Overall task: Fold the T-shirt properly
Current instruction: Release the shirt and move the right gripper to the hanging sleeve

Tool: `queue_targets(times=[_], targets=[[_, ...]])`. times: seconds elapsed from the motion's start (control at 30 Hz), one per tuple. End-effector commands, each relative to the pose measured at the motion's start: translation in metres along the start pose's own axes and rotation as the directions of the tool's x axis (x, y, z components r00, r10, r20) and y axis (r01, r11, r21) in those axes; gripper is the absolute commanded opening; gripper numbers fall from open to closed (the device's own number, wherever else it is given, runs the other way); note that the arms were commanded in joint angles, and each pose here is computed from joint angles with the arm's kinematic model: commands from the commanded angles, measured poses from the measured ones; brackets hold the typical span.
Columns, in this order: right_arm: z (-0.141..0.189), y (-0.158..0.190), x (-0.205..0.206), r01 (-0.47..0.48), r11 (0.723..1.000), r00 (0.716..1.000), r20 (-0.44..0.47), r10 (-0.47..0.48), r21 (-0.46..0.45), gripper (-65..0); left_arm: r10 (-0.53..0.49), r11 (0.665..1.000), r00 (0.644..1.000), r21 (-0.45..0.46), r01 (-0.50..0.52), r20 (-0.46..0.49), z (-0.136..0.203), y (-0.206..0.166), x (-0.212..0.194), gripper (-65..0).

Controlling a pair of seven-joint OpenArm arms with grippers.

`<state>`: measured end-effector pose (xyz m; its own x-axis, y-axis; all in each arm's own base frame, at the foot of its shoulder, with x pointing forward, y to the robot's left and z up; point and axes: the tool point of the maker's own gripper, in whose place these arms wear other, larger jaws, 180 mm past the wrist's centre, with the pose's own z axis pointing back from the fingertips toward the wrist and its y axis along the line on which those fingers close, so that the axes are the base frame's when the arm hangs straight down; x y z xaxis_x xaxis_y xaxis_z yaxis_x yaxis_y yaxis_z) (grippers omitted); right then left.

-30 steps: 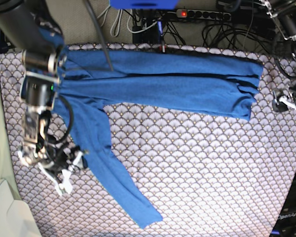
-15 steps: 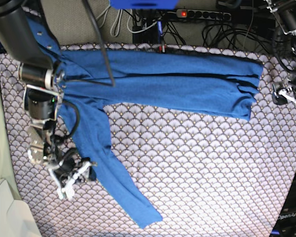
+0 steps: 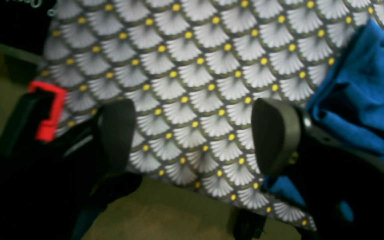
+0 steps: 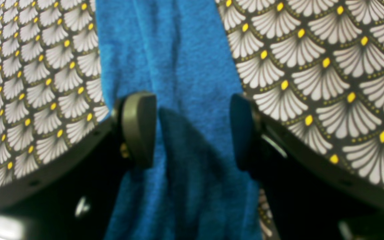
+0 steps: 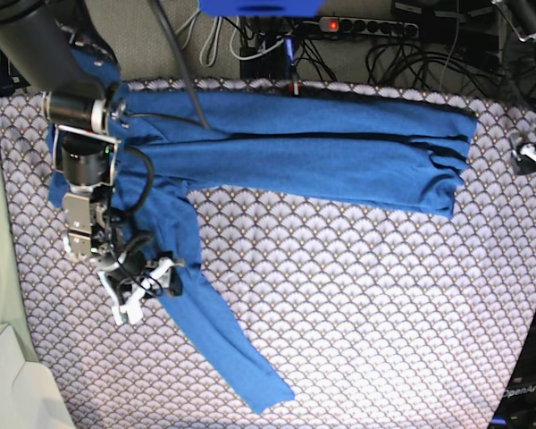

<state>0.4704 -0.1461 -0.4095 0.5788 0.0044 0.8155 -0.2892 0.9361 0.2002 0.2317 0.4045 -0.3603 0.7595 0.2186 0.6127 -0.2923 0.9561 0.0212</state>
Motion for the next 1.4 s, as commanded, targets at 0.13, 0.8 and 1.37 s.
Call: queue_targets(times=[0.13, 0.8, 1.37], targets=[[0.002, -0.007, 0.029, 0.001, 1.0, 0.996, 0.084, 0.0, -0.015, -29.5, -0.02, 1.0, 1.0, 0.018, 0.019, 0.023, 0.008, 0.009, 0.005, -11.8], [0.003, -0.022, 0.007, 0.052, 0.989, 0.995, 0.096, -0.038, -0.14, -31.6, -0.022, 1.0, 1.0, 0.014, 0.022, 0.011, 0.007, 0.007, 0.0, -11.8], [-0.001, 0.006, -0.002, -0.073, 0.993, 0.996, 0.048, 0.077, -0.088, -65.0, -0.019, 1.0, 1.0, 0.017, 0.019, 0.019, 0.007, 0.008, 0.003, -11.8]])
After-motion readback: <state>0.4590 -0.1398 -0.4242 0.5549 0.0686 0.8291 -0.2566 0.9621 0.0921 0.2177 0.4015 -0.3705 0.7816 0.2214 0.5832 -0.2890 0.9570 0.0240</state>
